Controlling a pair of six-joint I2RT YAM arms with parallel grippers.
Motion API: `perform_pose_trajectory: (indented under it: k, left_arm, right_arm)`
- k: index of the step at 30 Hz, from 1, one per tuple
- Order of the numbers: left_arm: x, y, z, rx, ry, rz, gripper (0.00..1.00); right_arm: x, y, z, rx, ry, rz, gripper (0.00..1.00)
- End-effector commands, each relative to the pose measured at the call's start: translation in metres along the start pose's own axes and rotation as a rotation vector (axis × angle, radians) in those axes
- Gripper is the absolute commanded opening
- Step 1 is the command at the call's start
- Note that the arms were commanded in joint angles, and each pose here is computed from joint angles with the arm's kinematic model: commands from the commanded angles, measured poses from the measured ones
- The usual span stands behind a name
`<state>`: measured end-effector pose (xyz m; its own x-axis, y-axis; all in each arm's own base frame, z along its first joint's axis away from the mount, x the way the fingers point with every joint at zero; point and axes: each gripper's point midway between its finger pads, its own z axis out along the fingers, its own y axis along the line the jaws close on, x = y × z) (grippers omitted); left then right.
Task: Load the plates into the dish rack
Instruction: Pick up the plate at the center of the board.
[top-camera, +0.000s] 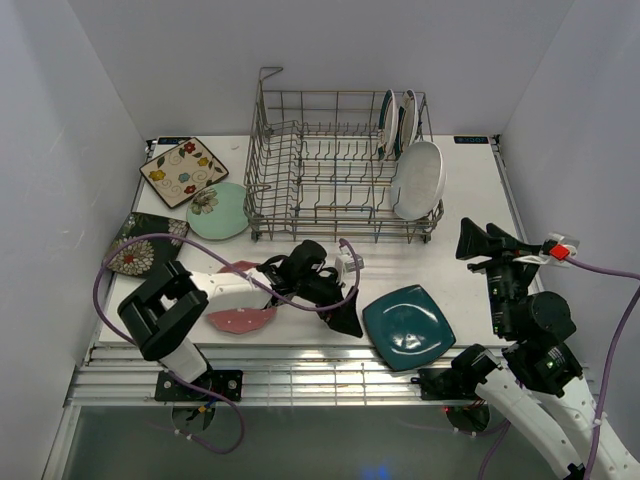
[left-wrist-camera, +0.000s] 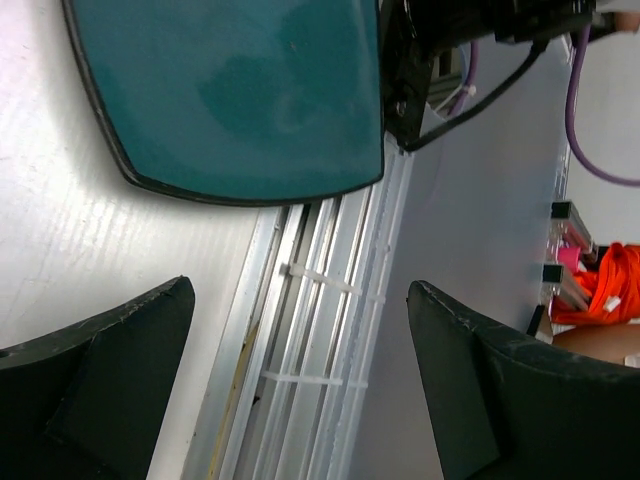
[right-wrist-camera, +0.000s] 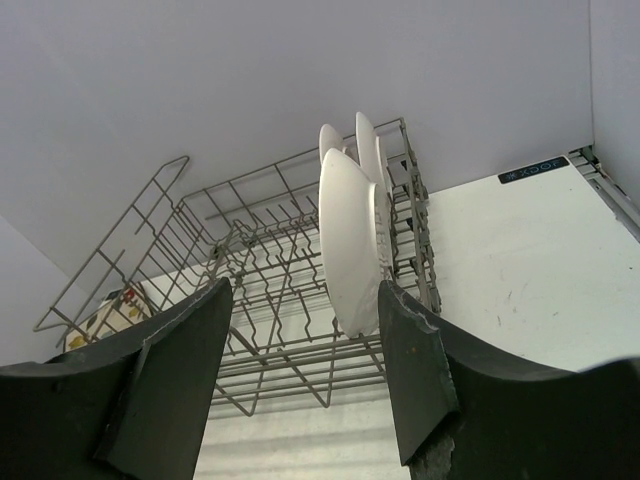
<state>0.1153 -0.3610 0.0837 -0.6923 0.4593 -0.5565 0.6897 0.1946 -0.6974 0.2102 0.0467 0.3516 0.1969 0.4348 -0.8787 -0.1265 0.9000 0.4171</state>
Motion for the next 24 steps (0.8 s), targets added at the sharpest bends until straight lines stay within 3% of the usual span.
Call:
perform_pose_trajectory:
  k: [1,14,24]
  left_arm:
    - [-0.021,0.006,0.002,-0.027,-0.095,-0.027,0.98]
    - [-0.04,0.046,0.011,-0.142,-0.257,-0.192,0.98]
    - [-0.043,0.048,0.02,-0.085,-0.321,-0.318,0.98]
  right_arm:
    - [-0.009,0.003,-0.002,-0.017,-0.035,0.036,0.66]
    - [-0.012,0.002,-0.006,-0.026,-0.048,0.048,0.66]
    - [-0.013,0.003,-0.006,-0.028,-0.05,0.048,0.66]
